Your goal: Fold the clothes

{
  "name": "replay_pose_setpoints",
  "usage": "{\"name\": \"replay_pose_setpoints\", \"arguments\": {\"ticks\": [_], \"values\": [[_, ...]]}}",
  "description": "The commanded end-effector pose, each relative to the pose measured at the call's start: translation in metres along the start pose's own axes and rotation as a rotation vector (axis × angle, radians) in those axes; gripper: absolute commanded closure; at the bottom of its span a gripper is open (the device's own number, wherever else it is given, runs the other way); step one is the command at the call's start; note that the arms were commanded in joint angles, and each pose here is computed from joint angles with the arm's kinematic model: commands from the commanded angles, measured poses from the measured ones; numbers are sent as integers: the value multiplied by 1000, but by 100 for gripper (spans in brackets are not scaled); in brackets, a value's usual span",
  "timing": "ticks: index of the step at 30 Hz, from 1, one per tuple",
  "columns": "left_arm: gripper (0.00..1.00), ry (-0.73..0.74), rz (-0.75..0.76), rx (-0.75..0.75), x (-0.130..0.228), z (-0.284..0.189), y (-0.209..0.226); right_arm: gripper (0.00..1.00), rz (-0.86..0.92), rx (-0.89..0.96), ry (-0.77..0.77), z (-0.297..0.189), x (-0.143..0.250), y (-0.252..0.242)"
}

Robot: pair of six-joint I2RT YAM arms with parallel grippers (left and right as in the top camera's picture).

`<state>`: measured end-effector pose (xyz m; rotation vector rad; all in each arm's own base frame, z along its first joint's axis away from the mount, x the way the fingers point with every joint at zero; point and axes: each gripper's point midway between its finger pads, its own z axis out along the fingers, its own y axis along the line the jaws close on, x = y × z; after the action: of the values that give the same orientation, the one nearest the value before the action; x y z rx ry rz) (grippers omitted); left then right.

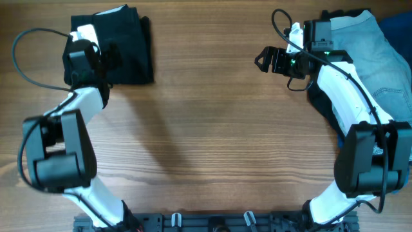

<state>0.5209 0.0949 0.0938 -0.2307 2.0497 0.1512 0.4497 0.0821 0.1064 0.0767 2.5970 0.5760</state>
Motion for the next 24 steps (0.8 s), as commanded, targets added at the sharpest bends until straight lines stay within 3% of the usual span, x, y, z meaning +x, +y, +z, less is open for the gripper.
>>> {"name": "replay_pose_setpoints", "arguments": {"ticks": [1,8,17,24], "values": [[0,35,144,79,41,27,-14,0,-30,-13,-20,-8,-5,7],[0,87,146,94,89,50,-16,0,-24,-14,-24,-8,-6,7],[0,101,88,-3,93,52,48,0,-12,-15,-29,-8,-8,7],[0,109,95,17,96,50,66,0,-12,-18,-40,-8,-10,8]]}}
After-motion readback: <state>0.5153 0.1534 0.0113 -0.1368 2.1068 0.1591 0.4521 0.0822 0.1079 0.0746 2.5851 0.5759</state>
